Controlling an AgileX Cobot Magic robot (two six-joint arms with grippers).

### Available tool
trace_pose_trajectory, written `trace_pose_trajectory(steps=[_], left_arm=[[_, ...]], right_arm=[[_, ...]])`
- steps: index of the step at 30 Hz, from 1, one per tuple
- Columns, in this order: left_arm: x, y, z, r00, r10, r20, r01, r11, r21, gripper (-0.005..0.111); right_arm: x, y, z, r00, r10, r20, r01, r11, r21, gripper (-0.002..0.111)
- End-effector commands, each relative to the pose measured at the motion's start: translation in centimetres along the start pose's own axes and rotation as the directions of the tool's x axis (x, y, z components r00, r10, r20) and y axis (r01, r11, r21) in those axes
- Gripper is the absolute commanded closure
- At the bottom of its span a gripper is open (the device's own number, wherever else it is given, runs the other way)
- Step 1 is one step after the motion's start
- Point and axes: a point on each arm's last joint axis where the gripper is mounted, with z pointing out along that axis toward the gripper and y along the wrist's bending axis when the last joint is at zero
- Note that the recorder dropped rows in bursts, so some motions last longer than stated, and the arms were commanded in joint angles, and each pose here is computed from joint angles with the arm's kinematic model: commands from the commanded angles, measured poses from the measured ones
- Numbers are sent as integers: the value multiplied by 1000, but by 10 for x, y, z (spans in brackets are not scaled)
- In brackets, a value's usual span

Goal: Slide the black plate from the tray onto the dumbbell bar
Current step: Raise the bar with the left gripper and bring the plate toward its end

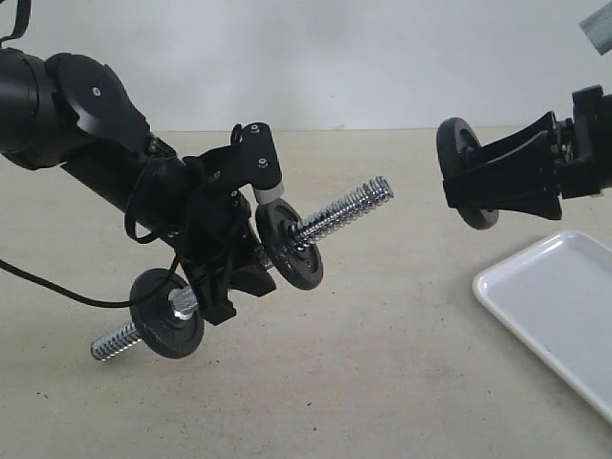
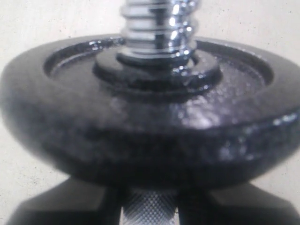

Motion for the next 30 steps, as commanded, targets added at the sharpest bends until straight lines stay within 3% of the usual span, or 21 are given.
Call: trace_pose_trajectory(steps=[1, 21, 30], left_arm=[[-20, 3, -24, 994, -20, 112, 27, 998, -60, 102], [-20, 2, -24, 994, -20, 111, 27, 998, -58, 102], [-19, 4, -22, 994, -22, 110, 30, 997, -65, 102]], right_arm=[[-14, 4, -4, 996, -1, 93, 3, 1000, -22, 108], [0, -21, 12, 978, 165, 127, -159, 986, -58, 108], [-5, -5, 34, 987, 135, 86, -123, 984, -132, 108]])
